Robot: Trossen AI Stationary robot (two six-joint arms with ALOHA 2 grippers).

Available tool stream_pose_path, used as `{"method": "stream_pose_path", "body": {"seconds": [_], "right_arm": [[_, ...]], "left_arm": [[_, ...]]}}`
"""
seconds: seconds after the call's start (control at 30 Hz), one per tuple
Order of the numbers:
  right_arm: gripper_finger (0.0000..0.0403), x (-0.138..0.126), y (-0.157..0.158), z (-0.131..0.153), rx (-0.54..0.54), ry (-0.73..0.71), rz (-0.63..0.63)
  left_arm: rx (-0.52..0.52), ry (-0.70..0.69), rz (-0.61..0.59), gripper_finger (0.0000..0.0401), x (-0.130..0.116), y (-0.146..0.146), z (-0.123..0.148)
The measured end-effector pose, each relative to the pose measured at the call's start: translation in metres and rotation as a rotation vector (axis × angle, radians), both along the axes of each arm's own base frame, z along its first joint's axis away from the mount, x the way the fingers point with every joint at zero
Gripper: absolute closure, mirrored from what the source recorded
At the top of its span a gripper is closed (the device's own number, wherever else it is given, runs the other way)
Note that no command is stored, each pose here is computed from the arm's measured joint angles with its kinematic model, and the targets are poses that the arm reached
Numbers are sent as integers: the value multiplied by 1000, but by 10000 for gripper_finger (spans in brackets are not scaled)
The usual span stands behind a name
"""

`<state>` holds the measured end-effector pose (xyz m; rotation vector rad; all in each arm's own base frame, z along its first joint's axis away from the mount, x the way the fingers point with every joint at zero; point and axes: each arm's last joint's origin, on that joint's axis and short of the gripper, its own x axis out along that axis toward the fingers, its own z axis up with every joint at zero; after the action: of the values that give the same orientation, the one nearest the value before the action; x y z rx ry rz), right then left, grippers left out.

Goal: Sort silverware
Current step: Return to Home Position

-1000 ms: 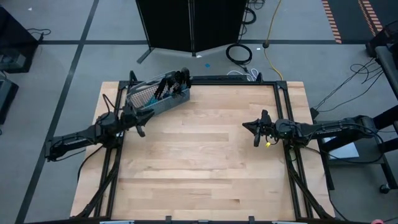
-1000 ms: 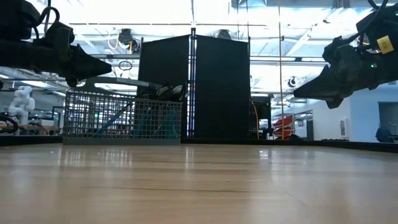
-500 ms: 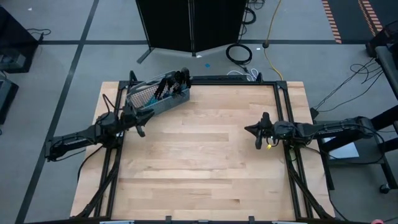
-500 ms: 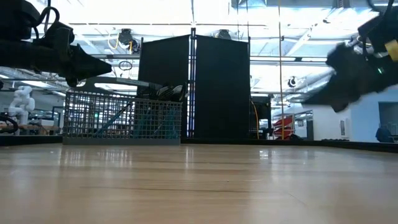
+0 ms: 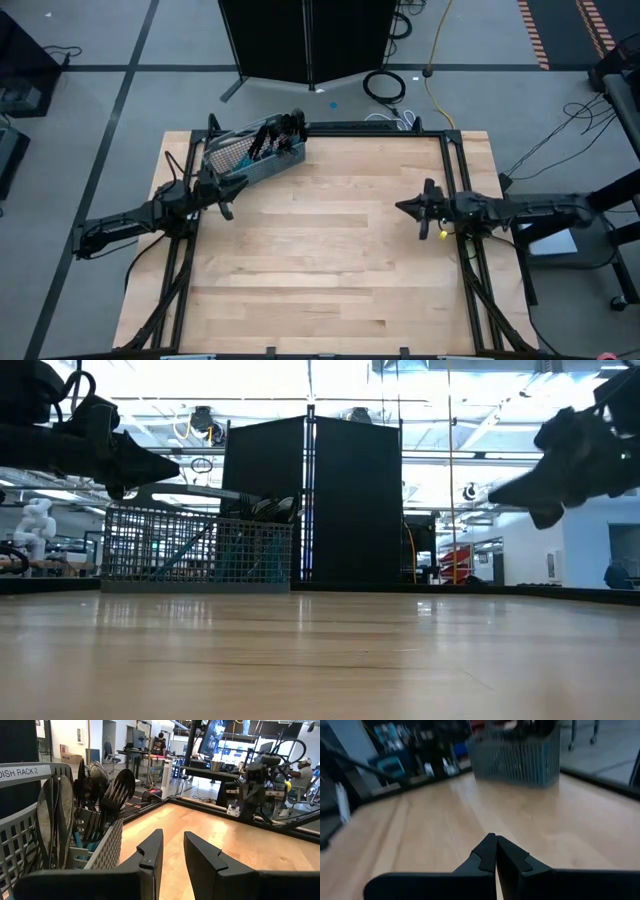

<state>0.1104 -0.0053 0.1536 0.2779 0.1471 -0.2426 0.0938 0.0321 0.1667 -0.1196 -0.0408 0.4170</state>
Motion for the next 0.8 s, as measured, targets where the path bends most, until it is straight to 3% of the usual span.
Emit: {"method": "stream_pose_path", "body": {"seconds": [0.43, 0.8], "right_arm": [[399, -7, -1, 11, 1, -132, -6], [399, -7, -1, 11, 1, -132, -5]], "left_arm": [[0, -1, 0, 328, 0, 0, 0], [0, -1, 0, 328, 0, 0, 0]]}}
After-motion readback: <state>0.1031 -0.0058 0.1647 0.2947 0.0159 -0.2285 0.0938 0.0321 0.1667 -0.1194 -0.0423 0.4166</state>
